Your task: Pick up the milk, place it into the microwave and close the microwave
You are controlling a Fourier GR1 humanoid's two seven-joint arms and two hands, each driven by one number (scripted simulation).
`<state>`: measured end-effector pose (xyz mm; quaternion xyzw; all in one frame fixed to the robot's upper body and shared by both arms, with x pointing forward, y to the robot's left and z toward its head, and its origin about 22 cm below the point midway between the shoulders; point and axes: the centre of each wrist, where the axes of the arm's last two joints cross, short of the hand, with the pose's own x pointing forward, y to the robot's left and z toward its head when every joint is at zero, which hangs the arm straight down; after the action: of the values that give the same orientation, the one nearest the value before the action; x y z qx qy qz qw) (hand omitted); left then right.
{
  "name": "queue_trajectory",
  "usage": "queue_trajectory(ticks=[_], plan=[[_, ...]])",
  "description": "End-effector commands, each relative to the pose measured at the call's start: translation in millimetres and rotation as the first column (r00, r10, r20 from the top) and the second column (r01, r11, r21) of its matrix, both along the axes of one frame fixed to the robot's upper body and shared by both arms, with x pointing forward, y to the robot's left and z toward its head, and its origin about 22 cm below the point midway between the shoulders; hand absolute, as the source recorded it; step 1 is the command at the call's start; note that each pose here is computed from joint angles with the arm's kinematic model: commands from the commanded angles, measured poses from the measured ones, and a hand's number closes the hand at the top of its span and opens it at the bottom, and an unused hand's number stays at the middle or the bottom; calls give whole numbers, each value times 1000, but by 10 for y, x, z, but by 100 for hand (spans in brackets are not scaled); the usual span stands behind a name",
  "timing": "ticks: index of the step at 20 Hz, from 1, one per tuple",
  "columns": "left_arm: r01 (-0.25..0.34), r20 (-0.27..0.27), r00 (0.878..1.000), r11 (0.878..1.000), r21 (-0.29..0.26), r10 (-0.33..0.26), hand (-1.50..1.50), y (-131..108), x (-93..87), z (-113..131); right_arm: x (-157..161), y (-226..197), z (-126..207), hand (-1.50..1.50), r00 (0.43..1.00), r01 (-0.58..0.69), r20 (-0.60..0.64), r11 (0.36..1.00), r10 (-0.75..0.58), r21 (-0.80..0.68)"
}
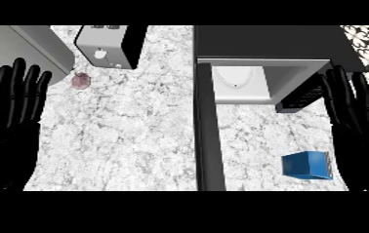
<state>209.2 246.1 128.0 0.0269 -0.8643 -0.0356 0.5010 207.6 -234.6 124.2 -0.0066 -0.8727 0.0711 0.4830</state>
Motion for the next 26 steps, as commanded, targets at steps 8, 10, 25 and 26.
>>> queue_trajectory(ticks=[8, 10, 25, 26], plan=[[-55, -115, 992, 994, -95, 44, -150, -177, -75, -120, -758, -156, 325, -150, 984, -152, -90, 988, 151, -8], [-40, -143, 989, 995, -93, 26, -150, -94, -232, -218, -821, -212, 223, -150, 983, -152, -105, 988, 151, -1], [-22, -122, 992, 997, -79, 12, -150, 340, -970, 47, -1223, -413, 30, -150, 983, 18, -182, 999, -25, -36], [-25, -133, 991, 995, -100, 11, -150, 242, -1008, -128, -1095, -438, -77, -150, 983, 29, -180, 999, -34, -30]])
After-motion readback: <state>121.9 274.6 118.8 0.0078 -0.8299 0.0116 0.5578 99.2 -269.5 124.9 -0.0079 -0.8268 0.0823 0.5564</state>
